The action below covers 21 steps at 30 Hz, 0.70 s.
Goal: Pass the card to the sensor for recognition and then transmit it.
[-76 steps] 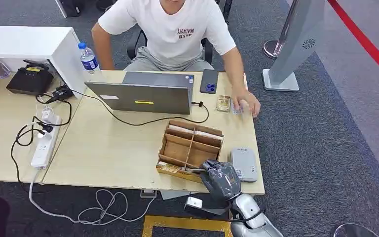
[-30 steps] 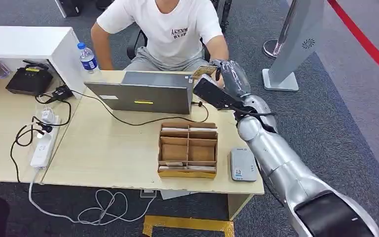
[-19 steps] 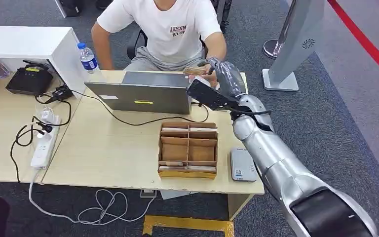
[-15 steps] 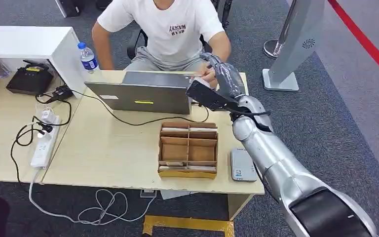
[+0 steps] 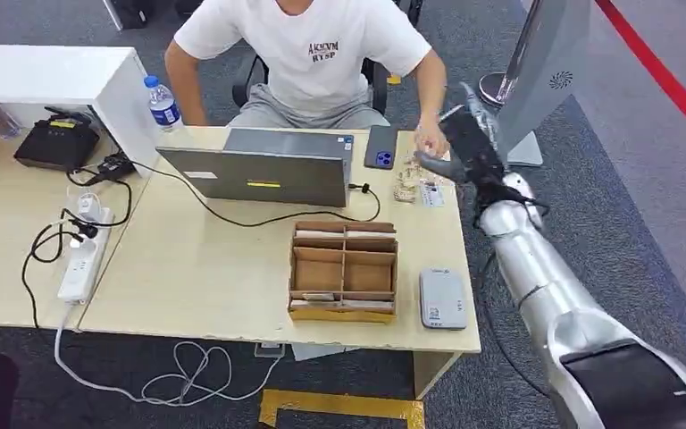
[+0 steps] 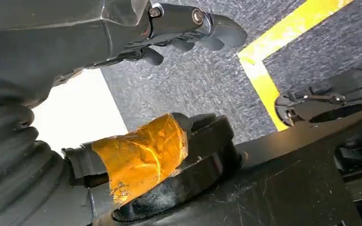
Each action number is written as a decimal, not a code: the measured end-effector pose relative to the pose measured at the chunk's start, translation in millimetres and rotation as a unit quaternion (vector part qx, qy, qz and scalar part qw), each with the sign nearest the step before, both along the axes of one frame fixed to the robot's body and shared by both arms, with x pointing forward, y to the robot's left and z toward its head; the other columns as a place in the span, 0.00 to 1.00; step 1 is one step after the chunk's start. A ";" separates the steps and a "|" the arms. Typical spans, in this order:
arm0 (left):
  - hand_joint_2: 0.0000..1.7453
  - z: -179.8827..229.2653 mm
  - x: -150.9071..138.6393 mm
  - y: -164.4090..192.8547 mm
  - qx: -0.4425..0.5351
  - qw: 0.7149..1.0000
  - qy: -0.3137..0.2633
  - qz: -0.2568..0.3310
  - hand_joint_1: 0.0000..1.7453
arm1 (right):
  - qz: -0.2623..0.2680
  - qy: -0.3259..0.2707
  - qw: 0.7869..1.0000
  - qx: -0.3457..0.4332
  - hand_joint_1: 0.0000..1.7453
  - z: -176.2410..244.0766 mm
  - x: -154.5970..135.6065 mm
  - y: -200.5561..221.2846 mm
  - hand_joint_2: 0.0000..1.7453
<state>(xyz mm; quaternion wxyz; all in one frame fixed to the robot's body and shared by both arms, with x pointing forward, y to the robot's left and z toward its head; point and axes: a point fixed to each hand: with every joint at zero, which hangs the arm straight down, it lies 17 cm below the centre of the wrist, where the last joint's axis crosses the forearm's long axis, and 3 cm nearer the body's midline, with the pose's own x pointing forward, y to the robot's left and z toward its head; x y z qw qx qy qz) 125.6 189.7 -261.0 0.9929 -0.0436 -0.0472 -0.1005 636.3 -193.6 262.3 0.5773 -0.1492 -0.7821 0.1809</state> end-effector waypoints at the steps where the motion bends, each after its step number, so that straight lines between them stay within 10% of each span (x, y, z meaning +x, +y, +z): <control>1: 1.00 -0.2 -0.5 0.4 0.000 1.000 0.000 0.002 0.00 | -0.018 0.002 1.000 0.009 0.00 -1.3 2.7 -20.9 1.00; 13: 1.00 -5.8 -6.7 17.4 0.014 0.999 -0.016 0.045 0.00 | -0.227 0.053 0.969 0.083 0.00 -88.6 -46.1 -275.9 1.00; 14: 0.00 -6.2 -6.9 18.5 0.014 0.998 -0.018 0.056 0.00 | -0.243 0.065 0.964 0.089 0.00 -107.8 -59.4 -291.7 1.00; 18: 0.00 -6.9 -7.7 20.4 0.012 0.995 -0.017 0.098 0.00 | -0.296 0.132 0.941 0.092 0.00 -194.0 -118.7 -327.0 1.00; 19: 1.00 -6.9 -7.2 21.0 0.011 0.994 -0.017 0.109 0.00 | -0.309 0.155 0.934 0.091 0.00 -217.7 -136.3 -332.5 1.00; 21: 1.00 -7.3 -7.4 21.5 0.013 0.991 -0.018 0.128 0.00 | -0.330 0.204 0.917 0.092 0.00 -266.0 -174.2 -338.2 1.00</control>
